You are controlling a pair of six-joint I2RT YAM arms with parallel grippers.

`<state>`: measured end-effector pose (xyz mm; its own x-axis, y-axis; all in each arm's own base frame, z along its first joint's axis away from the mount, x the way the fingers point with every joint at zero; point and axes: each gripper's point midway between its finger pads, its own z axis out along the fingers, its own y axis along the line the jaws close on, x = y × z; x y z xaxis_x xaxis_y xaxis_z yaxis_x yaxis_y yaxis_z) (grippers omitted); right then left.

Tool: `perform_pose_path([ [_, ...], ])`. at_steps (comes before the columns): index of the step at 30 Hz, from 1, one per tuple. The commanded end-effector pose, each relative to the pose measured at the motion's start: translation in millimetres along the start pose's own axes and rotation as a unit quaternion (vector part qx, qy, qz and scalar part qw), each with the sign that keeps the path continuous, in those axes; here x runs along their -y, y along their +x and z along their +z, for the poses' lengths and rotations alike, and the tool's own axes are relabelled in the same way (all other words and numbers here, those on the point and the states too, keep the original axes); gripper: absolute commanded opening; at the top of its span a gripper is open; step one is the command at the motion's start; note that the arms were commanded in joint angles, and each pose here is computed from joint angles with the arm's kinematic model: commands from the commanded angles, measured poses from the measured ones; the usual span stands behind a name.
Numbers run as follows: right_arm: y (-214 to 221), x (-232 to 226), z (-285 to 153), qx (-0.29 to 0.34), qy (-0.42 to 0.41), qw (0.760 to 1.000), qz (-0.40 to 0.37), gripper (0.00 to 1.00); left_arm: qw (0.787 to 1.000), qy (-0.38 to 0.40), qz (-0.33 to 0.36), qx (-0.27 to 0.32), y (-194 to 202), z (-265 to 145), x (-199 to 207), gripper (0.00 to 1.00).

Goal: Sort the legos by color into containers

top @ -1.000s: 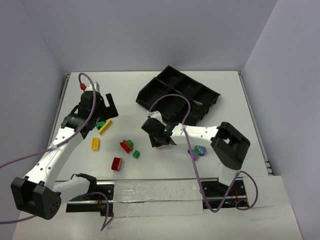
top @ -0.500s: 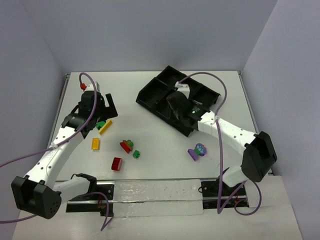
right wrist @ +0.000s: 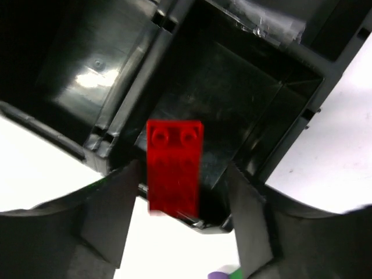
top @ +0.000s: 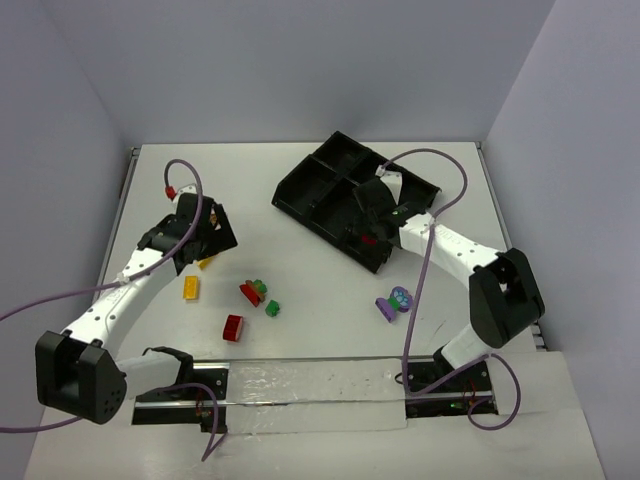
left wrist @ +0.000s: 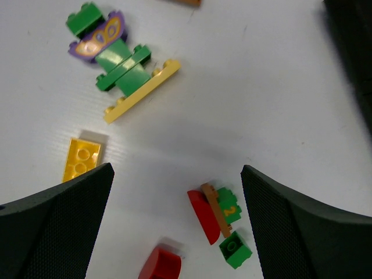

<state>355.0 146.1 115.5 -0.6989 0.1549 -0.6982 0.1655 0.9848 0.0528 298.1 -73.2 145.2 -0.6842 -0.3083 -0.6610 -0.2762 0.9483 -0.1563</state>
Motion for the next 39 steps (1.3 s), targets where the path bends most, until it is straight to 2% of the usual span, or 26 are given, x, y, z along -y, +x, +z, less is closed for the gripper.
perform_pose_path([
  [1, -3.3, 9.1, 11.7, 0.010, 0.038, 0.999, -0.003, 0.83, 0.999, -0.026, -0.040, 0.002, 10.3, -7.8, -13.4, 0.99],
  [6, -11.2, 9.7, 4.8, 0.023, 0.036, 0.999, -0.004, 0.87, 0.998, -0.037, -0.057, 0.002, 18.4, -17.4, -23.8, 0.98],
  [10, -19.2, 3.8, -18.6, 0.044, -0.004, 0.999, 0.005, 0.87, 0.992, -0.085, -0.089, 0.010, 23.6, -28.5, -43.6, 0.90],
  [14, -19.8, -12.9, -46.4, 0.060, -0.064, 0.996, 0.011, 0.88, 0.993, -0.043, -0.110, 0.006, 28.8, -37.0, -31.9, 0.88],
  [16, -19.5, -23.3, -56.4, 0.063, -0.088, 0.994, 0.011, 0.88, 0.992, -0.040, -0.118, -0.018, 43.6, -32.2, -29.5, 0.88],
  [19, -21.0, -33.3, -63.4, 0.067, -0.101, 0.993, 0.006, 0.88, 0.986, -0.050, -0.156, -0.038, 57.5, -28.8, -28.8, 0.88],
  [23, -17.6, -39.1, -67.9, 0.065, -0.095, 0.993, -0.010, 0.89, 0.977, -0.018, -0.206, -0.049, 77.1, -29.0, -22.5, 0.91],
  [26, -17.4, -40.2, -68.2, 0.065, -0.099, 0.993, -0.008, 0.89, 0.978, 0.015, -0.194, -0.076, 95.0, -26.7, -11.0, 0.98],
  [30, -17.5, -41.6, -67.3, 0.064, -0.099, 0.993, -0.002, 0.92, 0.980, 0.014, -0.165, -0.106, 125.4, -25.7, 1.3, 0.99],
  [33, -15.6, -39.9, -64.8, 0.062, -0.092, 0.994, -0.002, 0.93, 0.982, -0.034, -0.139, -0.123, 146.6, -20.0, -2.3, 0.99],
  [39, -10.1, -40.7, -63.1, 0.055, -0.095, 0.994, -0.006, 0.93, 0.985, -0.086, -0.096, -0.116, 162.2, -17.6, -4.8, 0.99],
])
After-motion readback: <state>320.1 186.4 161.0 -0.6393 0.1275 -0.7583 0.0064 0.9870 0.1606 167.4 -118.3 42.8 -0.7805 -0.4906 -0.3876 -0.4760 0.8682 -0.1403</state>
